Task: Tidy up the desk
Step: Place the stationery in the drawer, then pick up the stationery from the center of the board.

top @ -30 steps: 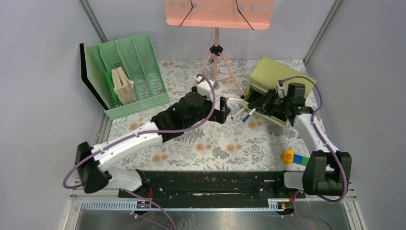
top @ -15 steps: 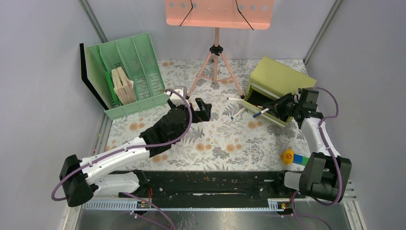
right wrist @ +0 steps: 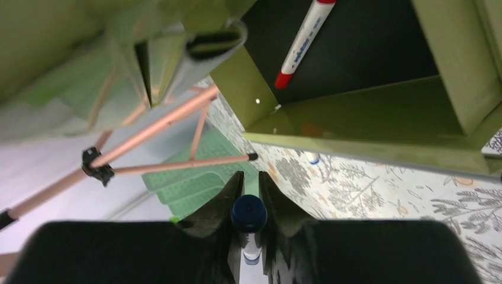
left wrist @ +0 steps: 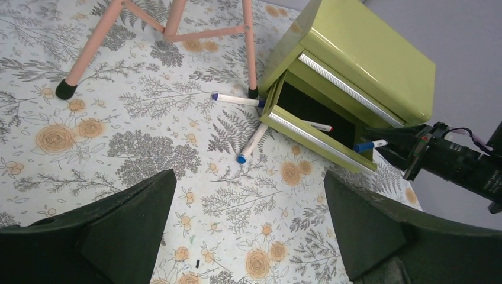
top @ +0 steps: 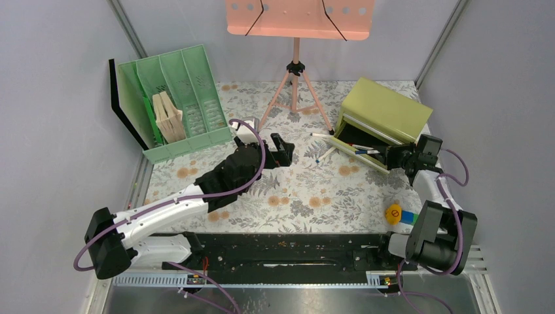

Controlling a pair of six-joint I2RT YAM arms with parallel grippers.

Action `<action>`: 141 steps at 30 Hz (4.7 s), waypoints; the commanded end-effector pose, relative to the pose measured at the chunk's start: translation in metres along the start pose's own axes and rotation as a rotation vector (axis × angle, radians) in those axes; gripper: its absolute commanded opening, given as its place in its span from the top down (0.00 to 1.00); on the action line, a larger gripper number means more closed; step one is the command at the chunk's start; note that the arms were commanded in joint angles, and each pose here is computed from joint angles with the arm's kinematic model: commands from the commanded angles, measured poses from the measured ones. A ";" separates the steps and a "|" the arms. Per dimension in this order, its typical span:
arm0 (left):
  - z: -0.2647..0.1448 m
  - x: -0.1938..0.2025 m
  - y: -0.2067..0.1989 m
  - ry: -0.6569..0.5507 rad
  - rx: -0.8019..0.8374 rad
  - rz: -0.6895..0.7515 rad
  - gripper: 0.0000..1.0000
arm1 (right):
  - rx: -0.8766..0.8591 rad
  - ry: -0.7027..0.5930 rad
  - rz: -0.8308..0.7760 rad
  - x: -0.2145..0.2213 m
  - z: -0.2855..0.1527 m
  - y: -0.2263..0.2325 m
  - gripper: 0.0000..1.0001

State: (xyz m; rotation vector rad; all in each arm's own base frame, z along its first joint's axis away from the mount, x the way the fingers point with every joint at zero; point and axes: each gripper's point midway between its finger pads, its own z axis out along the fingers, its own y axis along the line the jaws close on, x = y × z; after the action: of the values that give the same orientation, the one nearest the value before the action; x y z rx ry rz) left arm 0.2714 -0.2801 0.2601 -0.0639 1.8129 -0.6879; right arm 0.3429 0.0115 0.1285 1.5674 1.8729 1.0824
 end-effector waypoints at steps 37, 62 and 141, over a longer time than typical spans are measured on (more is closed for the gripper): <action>0.005 -0.003 -0.033 0.071 0.128 -0.003 0.01 | -0.164 -0.057 0.196 -0.026 0.019 0.033 0.00; 0.049 0.079 -0.040 0.476 0.150 0.347 0.01 | 0.065 0.139 -0.105 0.041 -0.032 -0.036 0.01; -0.001 0.175 -0.012 0.810 0.244 0.213 1.00 | 0.099 0.422 -0.519 0.083 -0.077 -0.062 0.02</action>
State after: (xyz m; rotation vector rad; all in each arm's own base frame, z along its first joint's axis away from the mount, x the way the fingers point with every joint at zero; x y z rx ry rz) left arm 0.1933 -0.3342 0.0596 0.6952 2.6093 -0.6651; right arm 0.2294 0.0597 0.1208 0.8963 2.4784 1.0562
